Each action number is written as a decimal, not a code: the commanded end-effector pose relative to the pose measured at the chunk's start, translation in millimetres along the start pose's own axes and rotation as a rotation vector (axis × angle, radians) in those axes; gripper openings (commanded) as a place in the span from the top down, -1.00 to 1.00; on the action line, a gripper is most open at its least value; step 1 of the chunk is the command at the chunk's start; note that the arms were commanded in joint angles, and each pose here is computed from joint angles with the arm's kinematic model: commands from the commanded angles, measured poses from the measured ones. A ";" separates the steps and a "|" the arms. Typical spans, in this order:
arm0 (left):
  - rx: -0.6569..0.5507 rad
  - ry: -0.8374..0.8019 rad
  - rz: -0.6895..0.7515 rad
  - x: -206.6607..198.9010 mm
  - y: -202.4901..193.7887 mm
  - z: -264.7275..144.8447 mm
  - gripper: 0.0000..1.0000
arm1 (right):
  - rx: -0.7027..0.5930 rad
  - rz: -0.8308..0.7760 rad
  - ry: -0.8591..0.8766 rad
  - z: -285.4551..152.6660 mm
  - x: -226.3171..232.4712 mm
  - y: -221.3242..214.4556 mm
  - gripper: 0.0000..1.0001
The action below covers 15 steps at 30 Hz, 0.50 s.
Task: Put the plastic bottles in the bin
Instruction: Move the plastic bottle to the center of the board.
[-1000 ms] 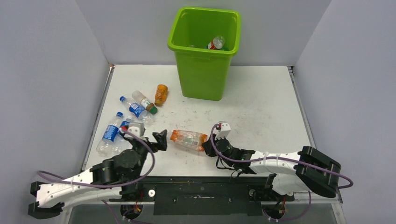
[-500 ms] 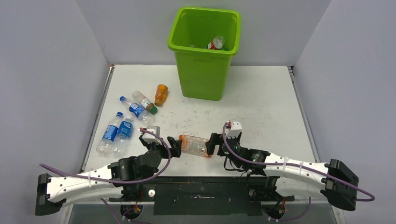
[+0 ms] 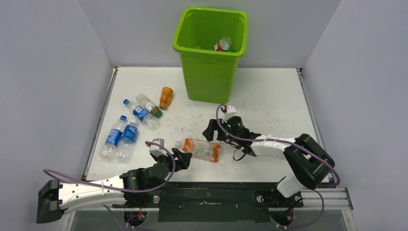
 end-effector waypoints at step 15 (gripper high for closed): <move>0.098 -0.085 -0.192 -3.9 2.2 63.2 -0.73 | 0.107 0.013 0.234 -32.0 12.1 -66.6 -0.83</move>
Point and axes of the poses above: each gripper's point midway between its finger pads, its own z axis out along the fingers, its own x axis along the line the jaws close on, y = z × x, the point moved 10 cm from there along -z, back along the fingers, and after that the axes turned 14 degrees about z, right-handed, at the moved point
